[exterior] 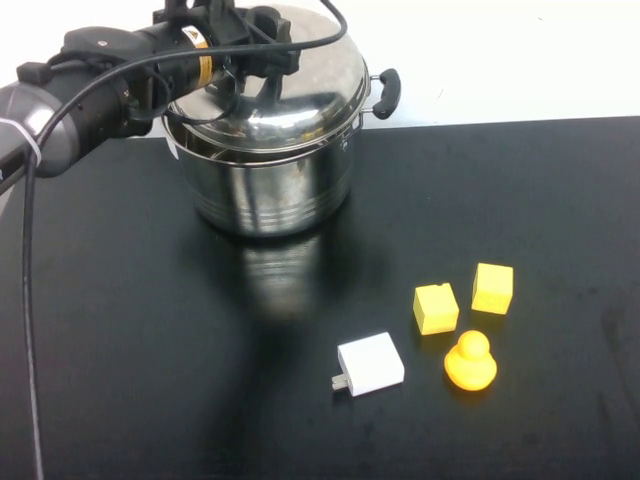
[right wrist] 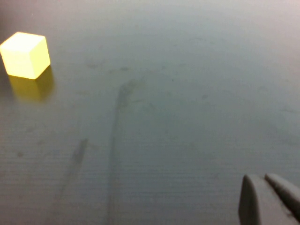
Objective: Cover the pot
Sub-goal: Place the pot lid on the pot
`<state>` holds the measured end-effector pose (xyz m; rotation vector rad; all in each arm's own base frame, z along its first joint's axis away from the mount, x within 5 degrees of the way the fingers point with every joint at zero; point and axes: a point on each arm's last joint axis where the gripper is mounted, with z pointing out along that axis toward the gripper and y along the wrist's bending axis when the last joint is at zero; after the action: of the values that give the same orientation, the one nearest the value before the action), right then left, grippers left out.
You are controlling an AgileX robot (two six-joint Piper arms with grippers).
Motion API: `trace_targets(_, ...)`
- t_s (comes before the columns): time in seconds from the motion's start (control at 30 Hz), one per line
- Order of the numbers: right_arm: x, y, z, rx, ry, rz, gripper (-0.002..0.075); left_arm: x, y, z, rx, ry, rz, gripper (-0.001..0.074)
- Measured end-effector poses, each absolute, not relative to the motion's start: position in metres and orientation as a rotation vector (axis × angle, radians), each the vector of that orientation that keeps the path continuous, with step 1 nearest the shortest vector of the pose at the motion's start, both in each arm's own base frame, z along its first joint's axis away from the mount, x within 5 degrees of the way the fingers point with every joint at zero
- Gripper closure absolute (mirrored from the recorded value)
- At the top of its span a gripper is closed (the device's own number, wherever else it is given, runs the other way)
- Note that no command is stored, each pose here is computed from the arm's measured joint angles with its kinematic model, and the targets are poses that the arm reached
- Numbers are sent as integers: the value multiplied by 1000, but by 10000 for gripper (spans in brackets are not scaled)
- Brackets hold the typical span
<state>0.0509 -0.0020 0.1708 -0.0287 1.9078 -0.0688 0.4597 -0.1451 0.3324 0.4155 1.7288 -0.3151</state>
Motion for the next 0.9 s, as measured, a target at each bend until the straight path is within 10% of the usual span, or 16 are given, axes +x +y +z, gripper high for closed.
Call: trace_targets(0.9, 51, -2, 171, -29, 1908, -69, 728, 471, -137, 313, 327, 1788, -344, 404)
